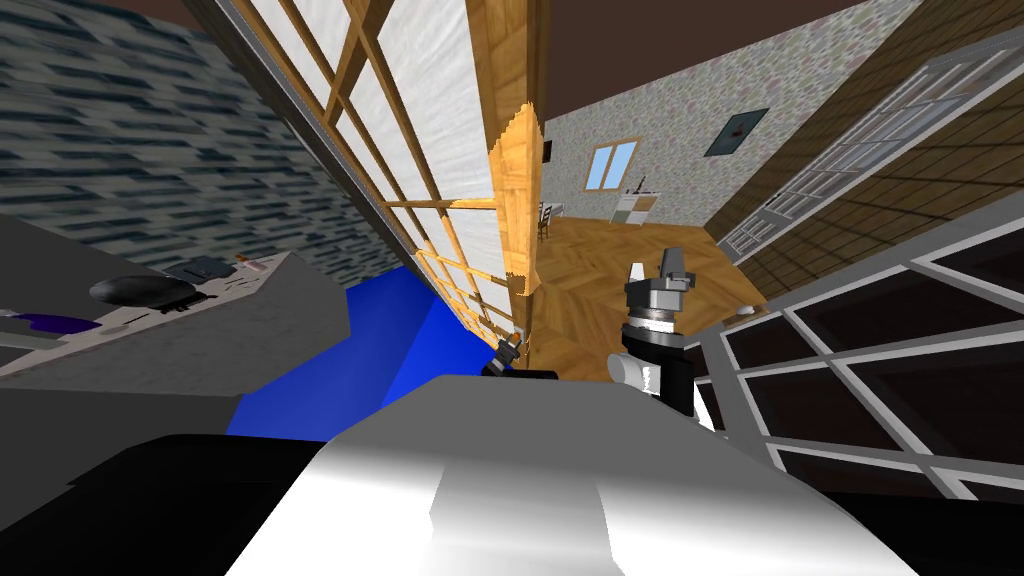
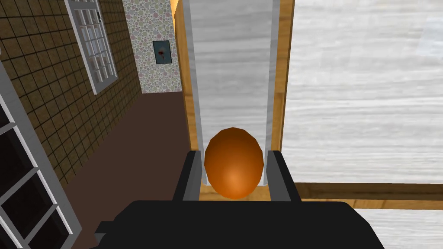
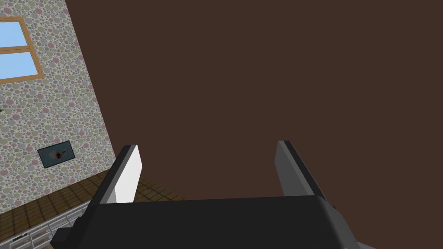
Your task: Push the door open
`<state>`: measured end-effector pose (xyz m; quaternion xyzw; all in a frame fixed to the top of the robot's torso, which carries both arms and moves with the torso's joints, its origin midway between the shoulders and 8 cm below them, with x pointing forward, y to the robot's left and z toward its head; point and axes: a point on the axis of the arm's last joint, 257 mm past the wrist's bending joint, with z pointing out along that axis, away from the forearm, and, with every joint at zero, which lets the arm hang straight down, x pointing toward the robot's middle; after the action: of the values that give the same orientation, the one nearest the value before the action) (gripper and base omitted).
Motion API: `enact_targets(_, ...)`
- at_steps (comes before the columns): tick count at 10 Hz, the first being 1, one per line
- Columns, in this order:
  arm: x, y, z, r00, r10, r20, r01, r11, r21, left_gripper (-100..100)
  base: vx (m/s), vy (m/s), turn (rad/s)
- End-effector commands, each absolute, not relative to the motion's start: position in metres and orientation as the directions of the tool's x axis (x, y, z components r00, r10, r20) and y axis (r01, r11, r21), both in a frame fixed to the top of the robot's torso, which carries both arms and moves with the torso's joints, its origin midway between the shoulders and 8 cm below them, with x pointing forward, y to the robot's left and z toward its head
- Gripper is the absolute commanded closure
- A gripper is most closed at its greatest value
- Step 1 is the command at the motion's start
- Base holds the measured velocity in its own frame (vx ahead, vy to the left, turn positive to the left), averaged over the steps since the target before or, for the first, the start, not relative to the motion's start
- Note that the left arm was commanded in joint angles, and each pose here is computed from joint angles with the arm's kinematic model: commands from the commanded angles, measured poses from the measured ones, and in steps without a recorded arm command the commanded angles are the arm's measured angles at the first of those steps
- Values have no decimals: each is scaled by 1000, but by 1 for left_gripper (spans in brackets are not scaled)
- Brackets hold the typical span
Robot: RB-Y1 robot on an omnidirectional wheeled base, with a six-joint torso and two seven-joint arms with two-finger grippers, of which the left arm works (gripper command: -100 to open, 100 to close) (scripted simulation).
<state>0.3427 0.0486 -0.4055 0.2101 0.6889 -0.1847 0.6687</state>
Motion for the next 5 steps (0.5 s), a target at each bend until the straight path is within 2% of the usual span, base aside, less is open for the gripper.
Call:
enact_targets(1, 345, 53, -406, -40, 3, -999, 528, 849, -18, 100, 5, -13, -38)
enact_targets(5, 349, 61, -405, -82, -76, -994, 508, 855, -107, 100, 16, -20, -22)
